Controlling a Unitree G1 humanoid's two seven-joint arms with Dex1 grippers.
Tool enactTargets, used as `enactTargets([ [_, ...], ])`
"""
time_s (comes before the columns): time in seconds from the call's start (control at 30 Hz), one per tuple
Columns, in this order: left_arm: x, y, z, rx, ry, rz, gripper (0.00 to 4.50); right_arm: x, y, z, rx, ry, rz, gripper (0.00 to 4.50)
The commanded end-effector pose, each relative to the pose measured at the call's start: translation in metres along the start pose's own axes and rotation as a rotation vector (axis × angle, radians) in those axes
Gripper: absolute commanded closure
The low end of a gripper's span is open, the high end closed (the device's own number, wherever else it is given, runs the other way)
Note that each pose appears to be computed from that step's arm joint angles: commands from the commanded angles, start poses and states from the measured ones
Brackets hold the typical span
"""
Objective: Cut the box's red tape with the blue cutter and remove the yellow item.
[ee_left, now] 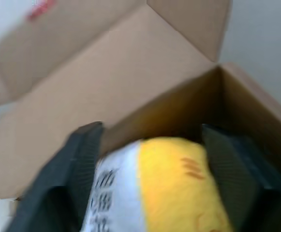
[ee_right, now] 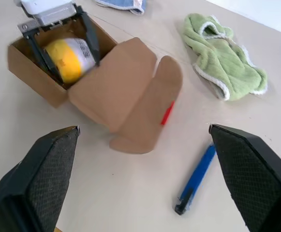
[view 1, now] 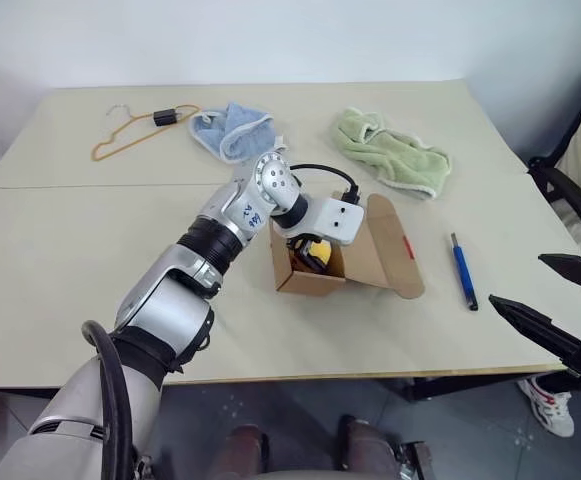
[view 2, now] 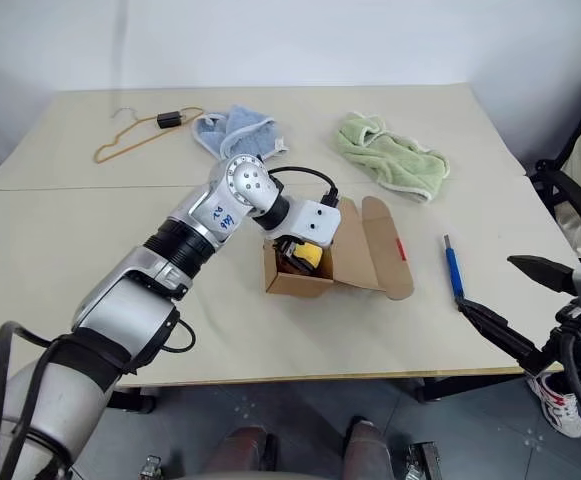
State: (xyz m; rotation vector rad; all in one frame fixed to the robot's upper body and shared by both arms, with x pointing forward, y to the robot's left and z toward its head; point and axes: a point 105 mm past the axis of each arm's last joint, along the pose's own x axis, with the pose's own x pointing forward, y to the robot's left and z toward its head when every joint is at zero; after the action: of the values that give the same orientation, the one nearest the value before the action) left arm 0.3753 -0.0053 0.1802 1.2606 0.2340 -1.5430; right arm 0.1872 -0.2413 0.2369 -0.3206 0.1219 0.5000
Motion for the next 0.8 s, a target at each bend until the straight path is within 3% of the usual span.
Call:
enactTargets([
  [0.03, 0.011, -0.017, -0.025, -0.097, 0.065, -0.061, 2.29, 0.0, 0.0, 0.004, -0.035, -0.001, 0.002, 0.0],
  [0.2, 0.01, -0.009, -0.012, -0.144, -0.034, -0.015, 3.75, -0.001, -0.001, 0.003, -0.037, 0.003, -0.003, 0.0],
  [0.3, 0.006, -0.002, 0.011, -0.173, -0.186, -0.002, 4.49, -0.001, -0.002, 0.003, -0.039, 0.005, -0.005, 0.0],
  [0.37, -0.001, 0.002, 0.027, -0.124, -0.284, 0.021, 4.49, -0.001, -0.002, 0.004, -0.04, 0.005, -0.004, 0.0],
  [0.47, -0.015, 0.015, 0.038, -0.208, -0.419, 0.102, 4.49, -0.001, -0.002, 0.004, -0.041, 0.005, -0.003, 0.0],
  [0.6, -0.027, 0.024, 0.038, -0.242, -0.459, 0.171, 3.31, -0.001, -0.002, 0.004, -0.041, 0.007, -0.003, 0.0],
  [0.8, -0.038, 0.022, 0.017, -0.291, -0.394, 0.22, 1.44, 0.0, -0.002, 0.003, -0.039, 0.012, -0.002, 0.0],
])
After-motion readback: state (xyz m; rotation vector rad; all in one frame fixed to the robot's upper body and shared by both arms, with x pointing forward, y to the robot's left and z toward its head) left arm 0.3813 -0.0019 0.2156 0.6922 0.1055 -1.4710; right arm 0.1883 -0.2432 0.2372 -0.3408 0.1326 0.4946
